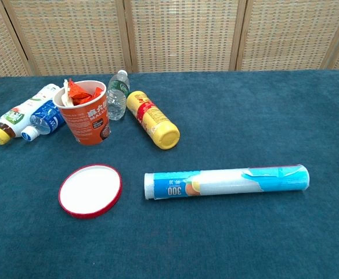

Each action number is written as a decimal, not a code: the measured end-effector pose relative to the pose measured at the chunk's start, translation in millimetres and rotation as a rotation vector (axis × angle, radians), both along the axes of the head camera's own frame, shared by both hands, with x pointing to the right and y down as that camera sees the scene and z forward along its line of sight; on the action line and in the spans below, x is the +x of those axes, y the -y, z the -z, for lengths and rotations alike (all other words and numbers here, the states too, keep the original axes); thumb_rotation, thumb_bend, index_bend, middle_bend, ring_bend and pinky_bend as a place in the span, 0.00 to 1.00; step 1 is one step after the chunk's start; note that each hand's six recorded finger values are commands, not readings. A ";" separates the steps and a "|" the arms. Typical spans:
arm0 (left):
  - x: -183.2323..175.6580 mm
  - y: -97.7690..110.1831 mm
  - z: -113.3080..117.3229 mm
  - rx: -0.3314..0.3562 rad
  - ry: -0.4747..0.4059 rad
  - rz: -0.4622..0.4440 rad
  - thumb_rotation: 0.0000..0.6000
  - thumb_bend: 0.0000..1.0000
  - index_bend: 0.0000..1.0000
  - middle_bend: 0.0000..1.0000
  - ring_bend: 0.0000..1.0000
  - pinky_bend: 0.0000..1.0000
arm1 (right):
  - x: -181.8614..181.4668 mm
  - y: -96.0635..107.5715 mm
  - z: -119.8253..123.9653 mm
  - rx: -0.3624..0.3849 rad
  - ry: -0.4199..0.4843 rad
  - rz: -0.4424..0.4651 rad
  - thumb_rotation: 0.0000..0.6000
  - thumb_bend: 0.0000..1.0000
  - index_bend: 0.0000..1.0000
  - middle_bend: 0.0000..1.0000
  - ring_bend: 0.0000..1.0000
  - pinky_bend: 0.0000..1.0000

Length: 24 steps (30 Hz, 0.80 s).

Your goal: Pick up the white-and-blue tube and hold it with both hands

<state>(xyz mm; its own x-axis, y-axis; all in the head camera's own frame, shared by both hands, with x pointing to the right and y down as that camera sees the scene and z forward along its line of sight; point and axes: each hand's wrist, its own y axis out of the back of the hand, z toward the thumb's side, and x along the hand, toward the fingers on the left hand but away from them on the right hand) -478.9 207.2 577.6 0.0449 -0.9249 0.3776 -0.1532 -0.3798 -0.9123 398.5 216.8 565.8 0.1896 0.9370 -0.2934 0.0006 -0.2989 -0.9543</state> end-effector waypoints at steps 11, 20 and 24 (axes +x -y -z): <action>1.1 1.2 -4.2 -0.015 0.006 -0.003 1.00 0.00 0.00 0.00 0.00 0.00 | -9.6 4.0 -7.2 -0.033 -0.003 0.036 1.00 0.00 0.00 0.00 0.00 0.00; 0.4 8.0 -12.0 -0.036 0.010 -0.003 1.00 0.00 0.00 0.00 0.00 0.00 | -69.7 30.1 -15.6 -0.112 0.059 0.218 1.00 0.06 0.05 0.16 0.14 0.14; 1.1 10.2 -17.2 -0.045 0.030 0.001 1.00 0.00 0.00 0.00 0.00 0.00 | -103.0 42.4 -22.0 -0.114 0.029 0.304 1.00 0.17 0.17 0.26 0.23 0.28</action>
<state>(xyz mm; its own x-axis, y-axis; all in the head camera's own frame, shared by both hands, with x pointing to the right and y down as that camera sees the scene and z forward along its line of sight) -477.8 197.0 594.8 0.0316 -0.9068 0.4203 -0.1265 -0.4208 -0.8983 295.6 174.4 587.8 0.4657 0.7974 -0.3839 -0.0784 -0.3949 -0.9154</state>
